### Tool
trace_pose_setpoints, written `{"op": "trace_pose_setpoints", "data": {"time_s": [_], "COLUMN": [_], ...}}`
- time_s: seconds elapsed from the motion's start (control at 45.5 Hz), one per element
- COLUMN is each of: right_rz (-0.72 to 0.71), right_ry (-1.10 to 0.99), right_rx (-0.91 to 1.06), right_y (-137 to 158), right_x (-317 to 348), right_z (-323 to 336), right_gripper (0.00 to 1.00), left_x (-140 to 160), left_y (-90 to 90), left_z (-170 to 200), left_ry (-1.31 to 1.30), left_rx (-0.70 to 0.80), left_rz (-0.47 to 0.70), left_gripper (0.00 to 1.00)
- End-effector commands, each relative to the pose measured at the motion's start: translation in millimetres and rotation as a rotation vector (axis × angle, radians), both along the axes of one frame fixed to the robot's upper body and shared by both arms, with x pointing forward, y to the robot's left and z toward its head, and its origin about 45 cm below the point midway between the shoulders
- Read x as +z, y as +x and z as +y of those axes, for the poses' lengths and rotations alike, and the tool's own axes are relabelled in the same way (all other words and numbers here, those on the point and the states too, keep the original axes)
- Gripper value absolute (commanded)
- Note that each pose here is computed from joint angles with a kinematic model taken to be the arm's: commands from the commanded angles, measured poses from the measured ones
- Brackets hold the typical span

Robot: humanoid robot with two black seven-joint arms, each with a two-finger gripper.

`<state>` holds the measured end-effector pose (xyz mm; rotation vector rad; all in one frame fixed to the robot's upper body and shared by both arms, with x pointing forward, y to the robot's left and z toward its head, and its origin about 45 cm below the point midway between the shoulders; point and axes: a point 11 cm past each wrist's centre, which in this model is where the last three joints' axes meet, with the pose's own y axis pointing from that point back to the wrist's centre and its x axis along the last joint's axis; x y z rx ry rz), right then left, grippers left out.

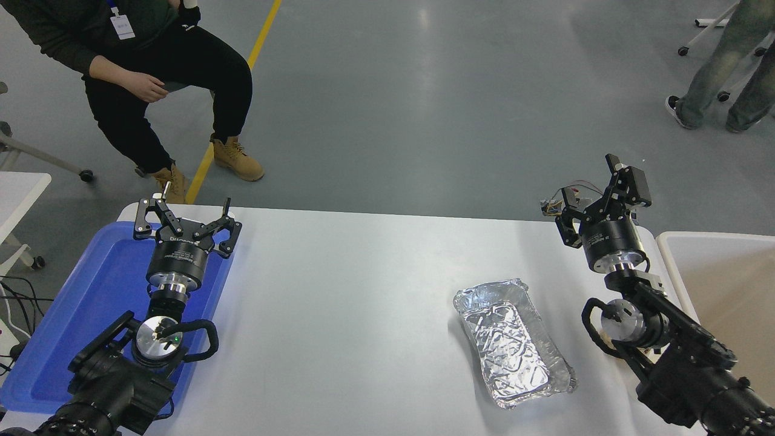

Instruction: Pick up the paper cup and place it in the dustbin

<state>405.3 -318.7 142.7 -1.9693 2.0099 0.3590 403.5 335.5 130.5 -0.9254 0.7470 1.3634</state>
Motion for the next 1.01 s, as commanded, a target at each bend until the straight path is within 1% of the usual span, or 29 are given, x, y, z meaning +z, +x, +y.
{"op": "trace_pose_setpoints", "data": {"time_s": [0.0,0.44,0.989], "right_rz": [-0.001,0.004,-0.023], "right_ry": [-0.001,-0.005,-0.021], "right_rx": [-0.003,-0.003,-0.006], "right_y": [0,-1,9], "right_x": [1,-1,12], "right_z": [-1,-2,-8], "right_gripper": [1.00,1.00,1.00], "left_x": [0,0,0], "left_y": [0.1,0.0,0.0], "left_z": [0,0,0], "left_ry": [0.000,0.000,0.000], "left_rx": [0.000,0.000,-0.002], "left_rz": [0.000,0.000,0.001], "left_gripper": [1.00,1.00,1.00]}}
